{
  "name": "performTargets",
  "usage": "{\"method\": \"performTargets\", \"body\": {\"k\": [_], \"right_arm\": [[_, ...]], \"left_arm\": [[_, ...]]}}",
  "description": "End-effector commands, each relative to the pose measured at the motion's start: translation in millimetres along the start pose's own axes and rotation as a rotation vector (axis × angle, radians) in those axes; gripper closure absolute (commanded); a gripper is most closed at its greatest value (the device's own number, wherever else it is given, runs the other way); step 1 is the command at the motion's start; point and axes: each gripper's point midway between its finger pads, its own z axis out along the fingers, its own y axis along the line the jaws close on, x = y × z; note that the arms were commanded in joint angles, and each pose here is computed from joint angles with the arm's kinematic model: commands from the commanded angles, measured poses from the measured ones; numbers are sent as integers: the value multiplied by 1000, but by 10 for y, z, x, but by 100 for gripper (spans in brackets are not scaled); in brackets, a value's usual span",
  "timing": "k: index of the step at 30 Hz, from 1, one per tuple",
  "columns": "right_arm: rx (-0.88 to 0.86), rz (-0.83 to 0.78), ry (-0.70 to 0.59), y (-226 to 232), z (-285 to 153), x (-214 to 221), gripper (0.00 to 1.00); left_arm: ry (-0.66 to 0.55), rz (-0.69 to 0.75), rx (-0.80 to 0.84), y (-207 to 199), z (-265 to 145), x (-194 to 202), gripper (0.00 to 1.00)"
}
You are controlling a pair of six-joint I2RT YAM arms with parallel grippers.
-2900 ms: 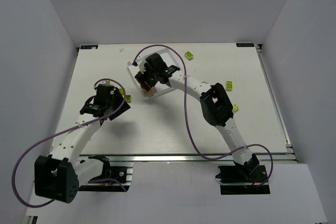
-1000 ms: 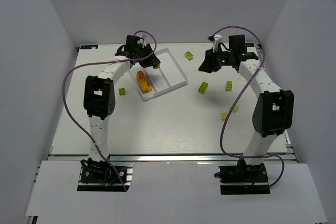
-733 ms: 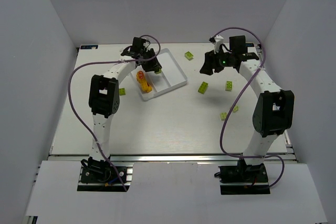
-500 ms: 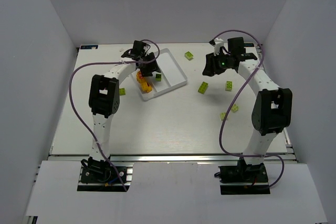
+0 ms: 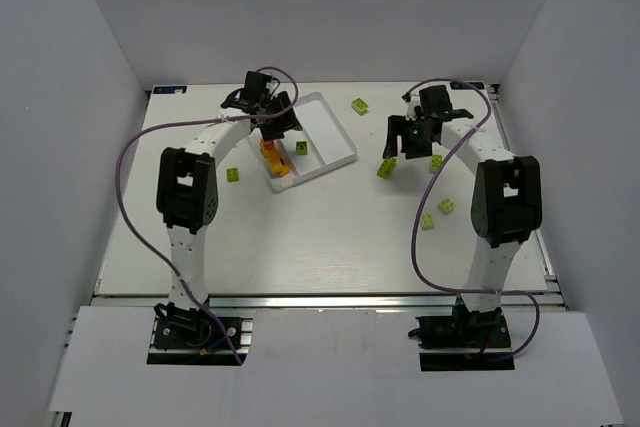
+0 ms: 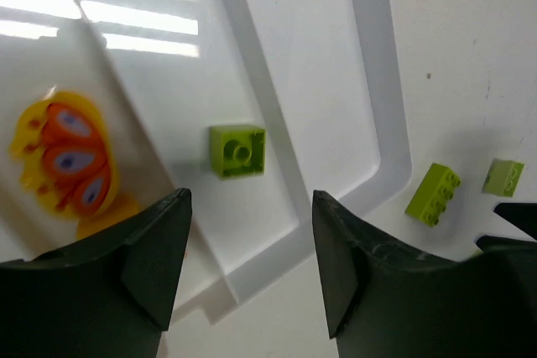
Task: Sort the legos into containers by color
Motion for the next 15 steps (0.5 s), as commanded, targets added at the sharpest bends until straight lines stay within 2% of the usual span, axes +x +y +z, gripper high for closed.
{"method": "performTargets", "body": {"k": [1,2,3,4,5,8,11,15], "right_arm": [[30,86,-4,47,102,-68,23],[35,92,-3,45,136,-77,23],[39,101,9,49,222,-57,16],[62,105,0,32,252,-102,16],[73,109,2,19,286,-111,16],[134,112,7,-24,414,-128,12],[171,101,4,-38,494,-148,11],[289,101,5,-188,585,-105,15]], "left_arm": [[-245,12,36,-238,-1018,-526,30],[-268,9,4,-163,-1097,-507,29],[-278,10,-5,-127,-1178,-459,28],[-246,-4,-43,40,-1149,-247,27],[-292,-10,-42,22,-1354,-270,26],[-283,-42,-105,273,-1451,20,25],[-316,-77,-144,415,-1707,189,23],[-319,-114,-240,688,-1818,411,21]]}}
